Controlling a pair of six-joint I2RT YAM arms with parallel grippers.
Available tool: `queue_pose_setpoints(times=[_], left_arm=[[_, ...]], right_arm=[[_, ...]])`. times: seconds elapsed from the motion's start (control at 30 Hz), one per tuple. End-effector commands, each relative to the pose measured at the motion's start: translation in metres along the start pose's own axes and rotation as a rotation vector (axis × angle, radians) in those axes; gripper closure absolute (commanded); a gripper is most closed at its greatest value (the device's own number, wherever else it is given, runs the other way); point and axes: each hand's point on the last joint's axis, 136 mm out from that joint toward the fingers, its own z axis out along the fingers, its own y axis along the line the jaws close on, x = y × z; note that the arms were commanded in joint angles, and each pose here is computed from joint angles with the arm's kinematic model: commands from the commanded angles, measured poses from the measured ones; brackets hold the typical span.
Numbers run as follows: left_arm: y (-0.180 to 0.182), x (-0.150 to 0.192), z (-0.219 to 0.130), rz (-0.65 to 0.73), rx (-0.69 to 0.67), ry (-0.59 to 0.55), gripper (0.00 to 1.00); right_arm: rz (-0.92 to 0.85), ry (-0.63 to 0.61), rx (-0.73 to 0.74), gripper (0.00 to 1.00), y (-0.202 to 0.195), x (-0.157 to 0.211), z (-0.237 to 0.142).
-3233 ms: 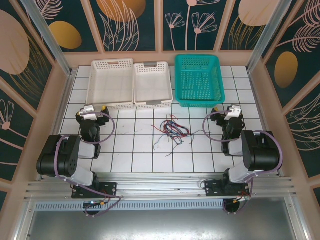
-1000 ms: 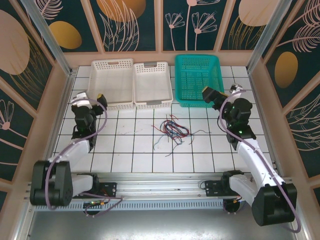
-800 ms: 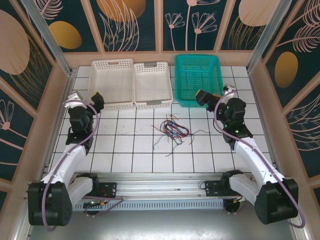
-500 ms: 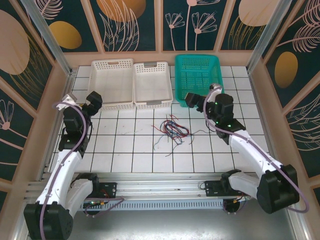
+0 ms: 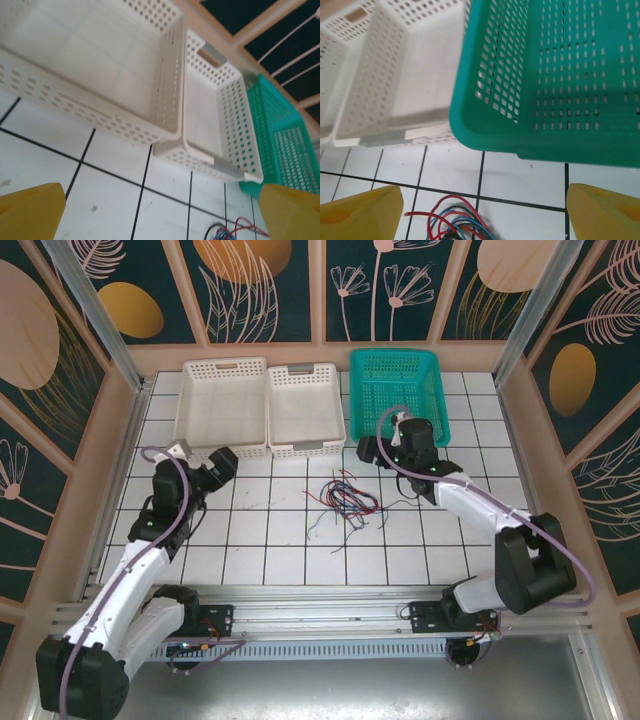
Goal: Untangle the cables
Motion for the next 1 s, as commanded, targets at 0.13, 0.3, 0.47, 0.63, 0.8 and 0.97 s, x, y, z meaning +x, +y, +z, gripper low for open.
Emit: queue_pose_setpoints(times=[0.13,0.3,0.47,0.63,0.8,0.97], left_arm=[[0.001,0.049,0.012,0.076,-0.069,0.105,0.03],[-0.010,0.073,0.012,0.119,-0.059,0.155,0.04],[-0.026,0.091,0.014,0.168,-0.051,0.201,0.05],[-0.038,0.111,0.023,0.209,-0.049,0.241,0.05],[-0.049,0.126,0.030,0.242,-0.049,0.265,0.05],[-0.056,0.131,0.032,0.240,-0.038,0.271,0.05]], right_arm=[[-0.014,0.154,0.116,0.20,-0.013,0.057,0.004],[-0.046,0.206,0.205,0.24,-0.022,0.097,-0.005],[-0.054,0.226,0.225,0.26,-0.021,0.128,-0.023],[-0.035,0.208,0.261,0.31,-0.033,0.135,-0.032],[-0.030,0.210,0.262,0.32,-0.037,0.141,-0.029],[-0.045,0.218,0.272,0.43,-0.037,0.141,-0.019]])
